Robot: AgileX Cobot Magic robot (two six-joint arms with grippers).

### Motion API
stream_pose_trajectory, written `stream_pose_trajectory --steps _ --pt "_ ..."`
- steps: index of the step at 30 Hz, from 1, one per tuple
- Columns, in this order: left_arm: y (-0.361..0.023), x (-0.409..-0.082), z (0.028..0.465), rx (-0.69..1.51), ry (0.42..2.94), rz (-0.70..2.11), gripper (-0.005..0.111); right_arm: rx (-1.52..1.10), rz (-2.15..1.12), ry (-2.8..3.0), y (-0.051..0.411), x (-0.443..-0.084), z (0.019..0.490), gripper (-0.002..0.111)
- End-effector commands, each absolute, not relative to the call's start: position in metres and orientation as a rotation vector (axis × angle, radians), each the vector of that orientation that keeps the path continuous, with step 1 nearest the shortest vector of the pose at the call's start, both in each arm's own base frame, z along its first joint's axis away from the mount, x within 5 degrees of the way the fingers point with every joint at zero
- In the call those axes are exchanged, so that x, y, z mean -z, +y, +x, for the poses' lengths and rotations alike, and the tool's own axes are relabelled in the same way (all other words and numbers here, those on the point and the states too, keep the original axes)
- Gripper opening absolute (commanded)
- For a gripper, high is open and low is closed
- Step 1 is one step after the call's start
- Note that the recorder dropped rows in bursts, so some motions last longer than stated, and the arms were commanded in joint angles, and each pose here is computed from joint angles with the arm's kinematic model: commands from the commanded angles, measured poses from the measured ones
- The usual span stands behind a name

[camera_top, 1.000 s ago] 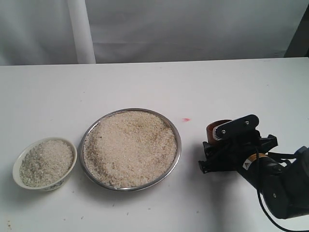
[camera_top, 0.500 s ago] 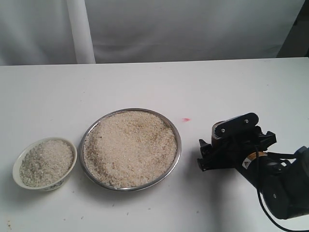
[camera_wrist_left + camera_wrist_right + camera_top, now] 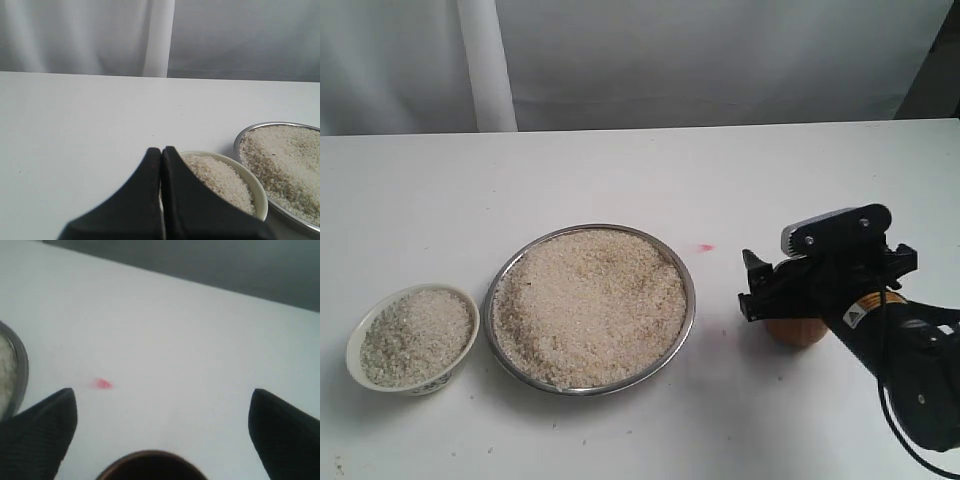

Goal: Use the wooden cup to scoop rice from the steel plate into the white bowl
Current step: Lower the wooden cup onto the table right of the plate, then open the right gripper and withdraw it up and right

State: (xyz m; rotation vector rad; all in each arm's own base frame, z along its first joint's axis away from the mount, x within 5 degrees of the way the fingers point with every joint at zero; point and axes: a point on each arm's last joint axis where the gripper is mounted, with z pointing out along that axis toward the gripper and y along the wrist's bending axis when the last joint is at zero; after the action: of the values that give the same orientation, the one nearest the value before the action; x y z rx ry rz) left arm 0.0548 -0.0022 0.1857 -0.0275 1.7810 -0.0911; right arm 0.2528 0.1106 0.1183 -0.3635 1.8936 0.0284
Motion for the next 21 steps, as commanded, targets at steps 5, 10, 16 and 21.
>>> stream_pose_trajectory --steps 5,10,16,21 --pt "-0.003 -0.187 0.055 0.104 1.77 -0.032 0.0 -0.097 -0.312 1.726 0.098 -0.177 0.227 0.084" --pt "-0.003 -0.187 0.055 0.102 1.77 -0.03 0.0 -0.11 -0.377 1.676 0.084 -0.182 0.191 0.042" --pt "-0.003 -0.187 0.055 0.104 1.77 -0.032 0.0 -0.129 -0.362 1.513 0.075 -0.2 0.172 0.0" --pt "-0.003 -0.187 0.055 0.104 1.77 -0.032 0.0 -0.155 -0.31 1.459 0.074 -0.207 0.172 0.0"
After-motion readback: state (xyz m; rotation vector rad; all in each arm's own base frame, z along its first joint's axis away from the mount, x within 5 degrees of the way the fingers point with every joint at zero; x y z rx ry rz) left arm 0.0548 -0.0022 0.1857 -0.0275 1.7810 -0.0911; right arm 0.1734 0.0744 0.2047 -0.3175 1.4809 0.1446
